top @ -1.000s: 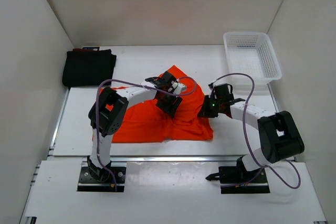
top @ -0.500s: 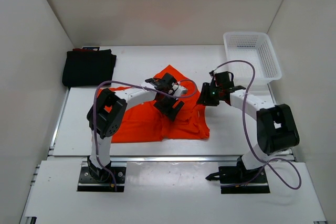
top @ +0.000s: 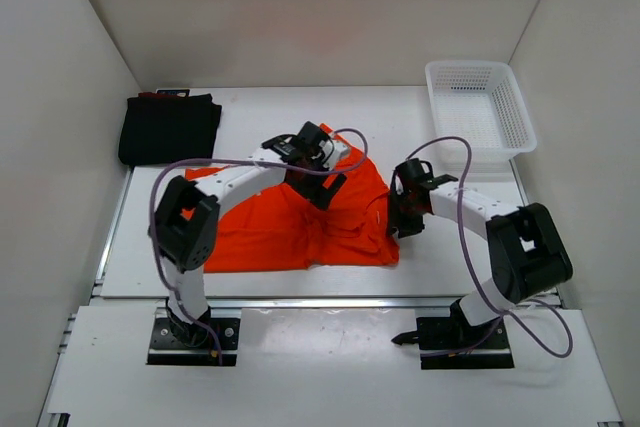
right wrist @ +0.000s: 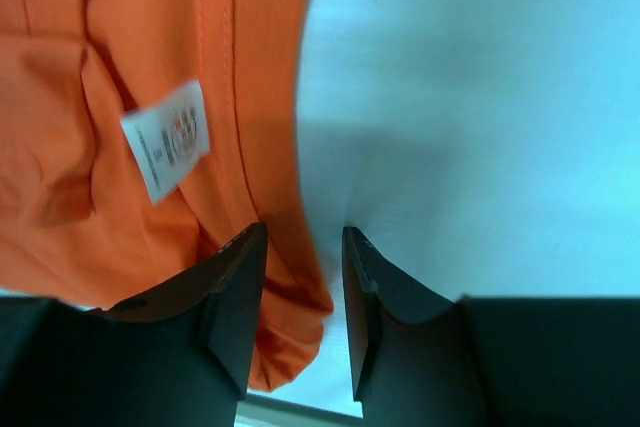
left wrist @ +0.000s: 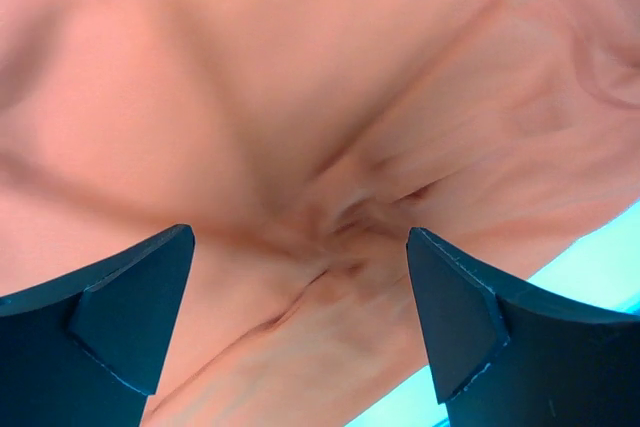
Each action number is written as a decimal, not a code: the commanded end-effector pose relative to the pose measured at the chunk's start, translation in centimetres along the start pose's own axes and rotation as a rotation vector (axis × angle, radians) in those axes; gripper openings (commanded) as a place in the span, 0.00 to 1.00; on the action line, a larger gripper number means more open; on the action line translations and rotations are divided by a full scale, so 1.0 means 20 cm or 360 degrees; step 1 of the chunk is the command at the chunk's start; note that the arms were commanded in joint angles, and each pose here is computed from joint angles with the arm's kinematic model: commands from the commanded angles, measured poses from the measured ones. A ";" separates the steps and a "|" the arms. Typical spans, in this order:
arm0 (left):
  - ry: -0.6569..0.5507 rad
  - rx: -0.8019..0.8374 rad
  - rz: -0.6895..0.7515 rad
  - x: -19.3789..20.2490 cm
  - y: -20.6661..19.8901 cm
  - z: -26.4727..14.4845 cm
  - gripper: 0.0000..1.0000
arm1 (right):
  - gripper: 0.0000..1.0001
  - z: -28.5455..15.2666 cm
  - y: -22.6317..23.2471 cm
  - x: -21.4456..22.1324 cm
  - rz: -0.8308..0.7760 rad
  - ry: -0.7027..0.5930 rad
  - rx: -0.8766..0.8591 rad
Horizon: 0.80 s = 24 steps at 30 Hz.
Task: Fold and stack the t-shirts
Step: Fold the flattened tshirt in 1/3 of the way
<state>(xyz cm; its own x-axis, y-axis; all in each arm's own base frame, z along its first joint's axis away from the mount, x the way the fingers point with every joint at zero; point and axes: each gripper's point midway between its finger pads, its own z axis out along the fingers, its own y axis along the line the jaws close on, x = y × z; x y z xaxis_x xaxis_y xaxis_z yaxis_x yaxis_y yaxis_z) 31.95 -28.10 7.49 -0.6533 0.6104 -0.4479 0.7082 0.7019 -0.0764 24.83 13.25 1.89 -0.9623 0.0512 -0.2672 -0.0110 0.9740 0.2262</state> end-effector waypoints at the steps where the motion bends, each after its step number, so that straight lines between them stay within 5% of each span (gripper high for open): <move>1: -0.0089 -0.0375 -0.0075 0.07 0.26 -0.26 0.99 | 0.34 0.01 -0.05 0.02 -0.0080 0.0084 0.0196; 7: 0.0246 -0.0861 -0.0341 0.69 0.72 -0.36 0.99 | 0.29 0.01 -0.06 0.08 -0.0127 0.0091 0.0303; 9: 0.0314 -0.0941 -0.0404 0.82 0.79 -0.39 0.99 | 0.00 0.03 -0.08 0.11 -0.0140 0.0131 0.0338; 13: 0.0417 -0.1031 -0.0477 1.04 0.85 -0.43 0.98 | 0.00 0.08 -0.16 0.23 -0.0067 0.0280 0.0378; 24: 0.0588 -0.1075 -0.0446 1.20 0.83 -0.40 0.99 | 0.00 -0.11 -0.46 0.09 0.0336 0.0048 0.0456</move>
<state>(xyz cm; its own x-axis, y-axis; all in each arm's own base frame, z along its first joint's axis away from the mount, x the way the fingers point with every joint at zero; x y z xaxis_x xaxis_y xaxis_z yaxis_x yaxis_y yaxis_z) 26.55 0.23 3.00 -0.9014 0.3880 -0.1922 0.2789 0.8597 0.4279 24.27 6.84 1.49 -0.9371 0.2578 -0.2354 0.2344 0.9643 0.1229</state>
